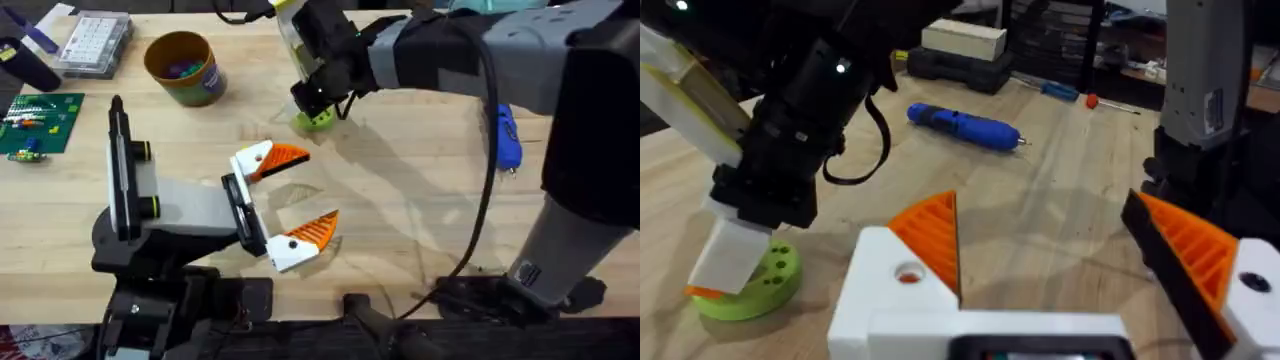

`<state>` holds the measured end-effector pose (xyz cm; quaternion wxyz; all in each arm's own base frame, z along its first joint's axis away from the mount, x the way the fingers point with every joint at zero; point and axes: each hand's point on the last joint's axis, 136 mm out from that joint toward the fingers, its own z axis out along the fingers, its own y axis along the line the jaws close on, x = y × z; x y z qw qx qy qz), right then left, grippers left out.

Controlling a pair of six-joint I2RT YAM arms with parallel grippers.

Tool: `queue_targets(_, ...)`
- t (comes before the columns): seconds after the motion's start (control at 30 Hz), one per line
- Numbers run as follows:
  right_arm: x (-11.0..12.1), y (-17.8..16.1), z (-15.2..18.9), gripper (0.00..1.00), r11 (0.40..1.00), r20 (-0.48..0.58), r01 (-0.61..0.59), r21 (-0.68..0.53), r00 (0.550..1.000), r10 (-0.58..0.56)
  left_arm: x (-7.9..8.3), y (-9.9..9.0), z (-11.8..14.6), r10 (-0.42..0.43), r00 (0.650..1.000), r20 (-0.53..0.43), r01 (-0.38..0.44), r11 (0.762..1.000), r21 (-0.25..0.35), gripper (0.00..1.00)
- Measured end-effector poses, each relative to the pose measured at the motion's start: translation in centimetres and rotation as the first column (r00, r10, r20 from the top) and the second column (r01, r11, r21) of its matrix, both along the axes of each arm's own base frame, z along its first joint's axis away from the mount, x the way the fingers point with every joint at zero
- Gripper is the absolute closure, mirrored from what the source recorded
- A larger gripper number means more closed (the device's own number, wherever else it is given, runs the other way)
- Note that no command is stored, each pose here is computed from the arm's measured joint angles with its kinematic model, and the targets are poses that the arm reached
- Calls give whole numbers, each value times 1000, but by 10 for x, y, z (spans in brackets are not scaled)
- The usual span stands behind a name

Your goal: Pick up the gripper from the table and insert it into the empty holder that is missing its gripper. Then pick up a screw, insert it into the mounting hole, and use the screwdriver to tighten it. Finally, clean up the table by picking up the vegetable and placing it into the bucket.

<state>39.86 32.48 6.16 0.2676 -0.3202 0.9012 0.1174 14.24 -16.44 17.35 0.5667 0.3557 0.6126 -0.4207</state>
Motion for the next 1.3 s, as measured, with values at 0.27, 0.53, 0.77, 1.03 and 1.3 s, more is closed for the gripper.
queue_targets(0.27,0,0,0,566,1000,1,0,0,1000,0,0,0,0,0,1000,0,0,1000,0,10)
queue_targets(0.53,1,1,1,569,1000,6,0,5,1000,0,0,0,0,0,1000,-1,0,1000,0,10)
queue_targets(0.77,2,1,1,561,1000,8,0,6,1000,0,0,0,0,0,1000,0,0,1000,0,10)
queue_targets(1.03,2,1,1,563,1000,8,0,6,1000,0,0,0,0,0,1000,0,0,1000,0,10)
queue_targets(1.3,2,1,1,563,1000,8,0,6,1000,0,0,0,0,0,1000,0,0,1000,0,10)
